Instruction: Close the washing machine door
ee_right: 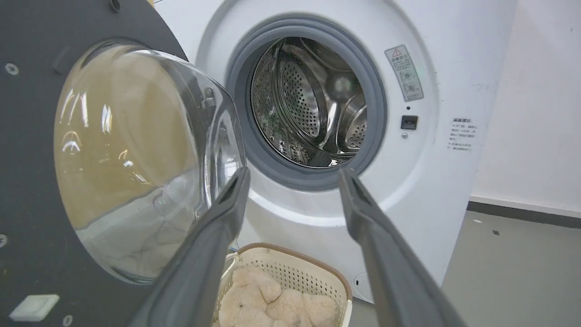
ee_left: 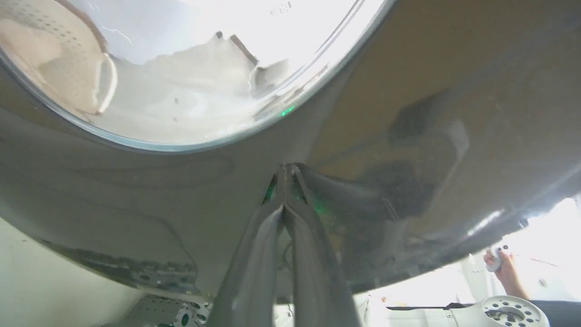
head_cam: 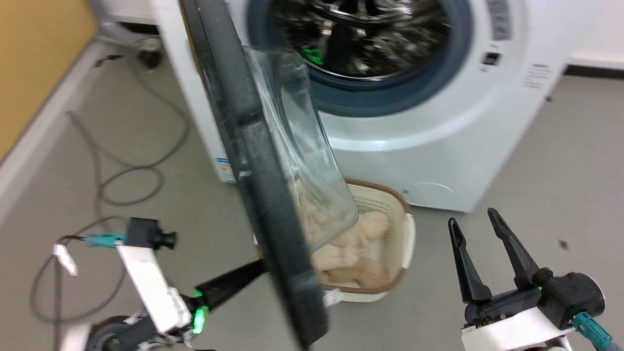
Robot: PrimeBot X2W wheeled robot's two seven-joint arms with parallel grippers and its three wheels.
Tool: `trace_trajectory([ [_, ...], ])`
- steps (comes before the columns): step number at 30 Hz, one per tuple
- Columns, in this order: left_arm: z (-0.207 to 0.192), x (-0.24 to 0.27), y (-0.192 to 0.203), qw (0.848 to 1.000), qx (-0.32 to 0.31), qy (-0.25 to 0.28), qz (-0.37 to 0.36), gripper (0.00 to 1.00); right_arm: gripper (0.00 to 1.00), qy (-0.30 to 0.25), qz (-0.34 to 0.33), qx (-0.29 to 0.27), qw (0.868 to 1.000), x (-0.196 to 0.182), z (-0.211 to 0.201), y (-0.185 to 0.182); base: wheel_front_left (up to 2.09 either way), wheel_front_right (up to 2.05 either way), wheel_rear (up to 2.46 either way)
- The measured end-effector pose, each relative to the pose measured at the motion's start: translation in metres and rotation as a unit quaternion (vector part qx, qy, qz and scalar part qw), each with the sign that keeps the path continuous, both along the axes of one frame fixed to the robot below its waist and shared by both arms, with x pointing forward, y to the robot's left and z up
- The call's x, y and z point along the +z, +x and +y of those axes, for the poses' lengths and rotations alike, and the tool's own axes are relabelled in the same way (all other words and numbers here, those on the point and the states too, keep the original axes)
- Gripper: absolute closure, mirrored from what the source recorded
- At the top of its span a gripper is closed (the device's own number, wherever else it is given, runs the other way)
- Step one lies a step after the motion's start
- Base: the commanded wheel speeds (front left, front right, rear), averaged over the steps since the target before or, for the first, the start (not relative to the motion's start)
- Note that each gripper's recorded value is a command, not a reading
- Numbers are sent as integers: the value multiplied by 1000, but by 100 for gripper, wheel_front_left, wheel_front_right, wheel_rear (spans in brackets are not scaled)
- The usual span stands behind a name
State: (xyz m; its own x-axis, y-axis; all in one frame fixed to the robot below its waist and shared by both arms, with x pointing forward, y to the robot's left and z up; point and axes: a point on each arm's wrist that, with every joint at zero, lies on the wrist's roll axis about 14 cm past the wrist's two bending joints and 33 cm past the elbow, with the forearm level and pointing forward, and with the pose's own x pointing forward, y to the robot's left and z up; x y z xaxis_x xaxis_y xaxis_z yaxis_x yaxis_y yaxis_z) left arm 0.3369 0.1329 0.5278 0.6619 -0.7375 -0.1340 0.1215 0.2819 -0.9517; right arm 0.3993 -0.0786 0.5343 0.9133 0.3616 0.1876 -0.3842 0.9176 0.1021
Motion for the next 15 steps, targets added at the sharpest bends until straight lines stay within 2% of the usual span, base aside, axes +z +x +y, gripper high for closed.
trace_trajectory([
  [7, -72, -12, 17, 996, -70, -46, 13, 100, 0, -7, 6, -69, 998, -3, -45, -9, 0, 0, 0],
  [15, -129, -18, 54, 994, -91, -66, 8, 100, 0, -13, 15, -149, 989, -6, -94, -24, 0, 0, 0],
])
